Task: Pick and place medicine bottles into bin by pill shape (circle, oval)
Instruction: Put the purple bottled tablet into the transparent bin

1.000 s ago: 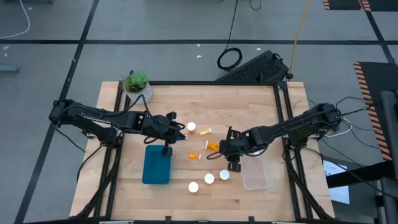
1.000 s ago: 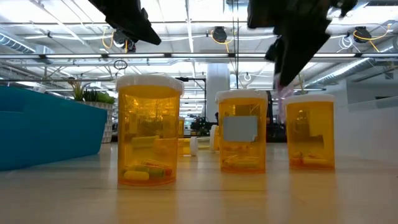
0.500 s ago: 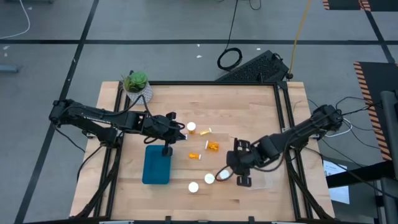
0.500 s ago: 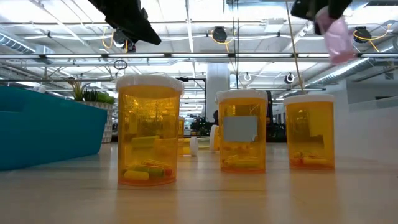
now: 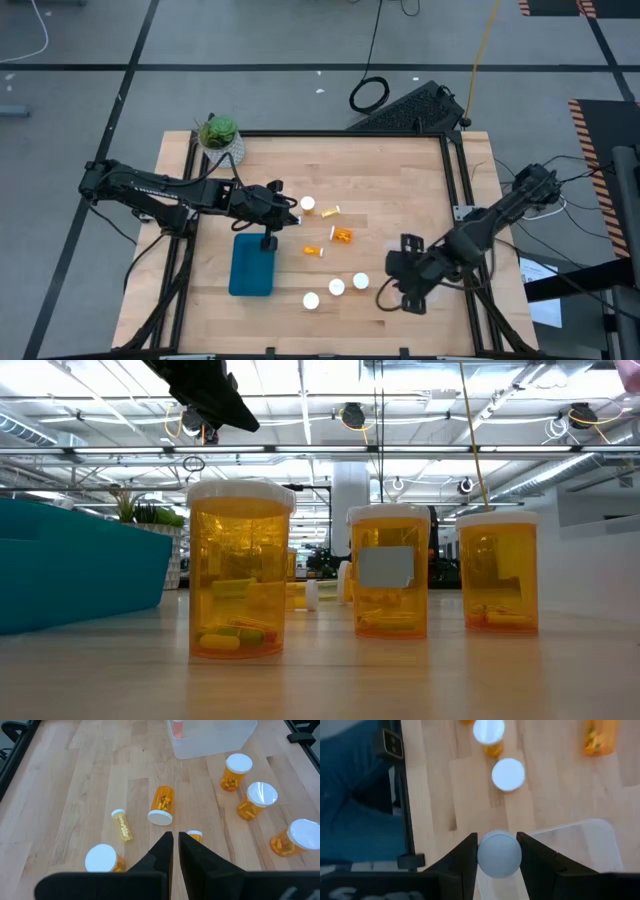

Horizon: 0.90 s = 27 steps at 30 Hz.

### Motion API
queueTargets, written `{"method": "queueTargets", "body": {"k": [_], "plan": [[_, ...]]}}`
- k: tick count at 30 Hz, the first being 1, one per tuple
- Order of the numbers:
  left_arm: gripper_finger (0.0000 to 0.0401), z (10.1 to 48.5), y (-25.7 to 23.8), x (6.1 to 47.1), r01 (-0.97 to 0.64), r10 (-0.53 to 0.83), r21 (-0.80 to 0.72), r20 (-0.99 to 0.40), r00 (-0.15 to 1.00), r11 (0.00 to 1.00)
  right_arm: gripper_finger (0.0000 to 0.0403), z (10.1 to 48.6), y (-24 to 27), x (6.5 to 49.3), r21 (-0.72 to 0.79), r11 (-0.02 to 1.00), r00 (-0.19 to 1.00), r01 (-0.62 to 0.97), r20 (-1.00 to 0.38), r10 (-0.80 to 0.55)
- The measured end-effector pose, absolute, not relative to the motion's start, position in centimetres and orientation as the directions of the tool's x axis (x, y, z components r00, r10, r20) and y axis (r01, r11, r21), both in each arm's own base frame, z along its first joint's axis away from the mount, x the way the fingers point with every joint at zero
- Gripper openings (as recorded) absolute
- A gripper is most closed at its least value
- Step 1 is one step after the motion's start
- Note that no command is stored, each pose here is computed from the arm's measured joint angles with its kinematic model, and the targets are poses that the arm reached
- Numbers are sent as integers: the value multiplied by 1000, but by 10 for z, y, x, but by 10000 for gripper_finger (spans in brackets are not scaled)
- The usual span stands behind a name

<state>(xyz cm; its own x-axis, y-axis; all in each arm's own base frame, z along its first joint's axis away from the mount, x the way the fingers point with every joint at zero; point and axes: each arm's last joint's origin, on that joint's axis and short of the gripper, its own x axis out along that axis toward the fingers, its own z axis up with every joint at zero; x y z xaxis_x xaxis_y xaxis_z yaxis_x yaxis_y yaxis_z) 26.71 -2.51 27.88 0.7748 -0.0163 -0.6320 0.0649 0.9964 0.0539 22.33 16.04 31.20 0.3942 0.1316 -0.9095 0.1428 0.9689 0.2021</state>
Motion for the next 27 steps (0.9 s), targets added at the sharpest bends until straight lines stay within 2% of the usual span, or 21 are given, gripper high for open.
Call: {"method": "queueTargets", "body": {"k": [3,11,22,27], "plan": [[33,279,-25,267,60,-17,47,-632,775,997,118,318,160,211,176,970,411,167,-907,94],[33,279,-25,267,54,-17,40,-632,775,998,118,309,166,195,126,958,349,257,-937,29],[33,286,-25,272,117,-21,137,-557,830,984,118,250,156,180,-25,922,214,386,-970,-116],[33,287,-26,273,145,-22,185,-544,839,972,118,225,154,177,-25,917,206,399,-972,-116]]}}
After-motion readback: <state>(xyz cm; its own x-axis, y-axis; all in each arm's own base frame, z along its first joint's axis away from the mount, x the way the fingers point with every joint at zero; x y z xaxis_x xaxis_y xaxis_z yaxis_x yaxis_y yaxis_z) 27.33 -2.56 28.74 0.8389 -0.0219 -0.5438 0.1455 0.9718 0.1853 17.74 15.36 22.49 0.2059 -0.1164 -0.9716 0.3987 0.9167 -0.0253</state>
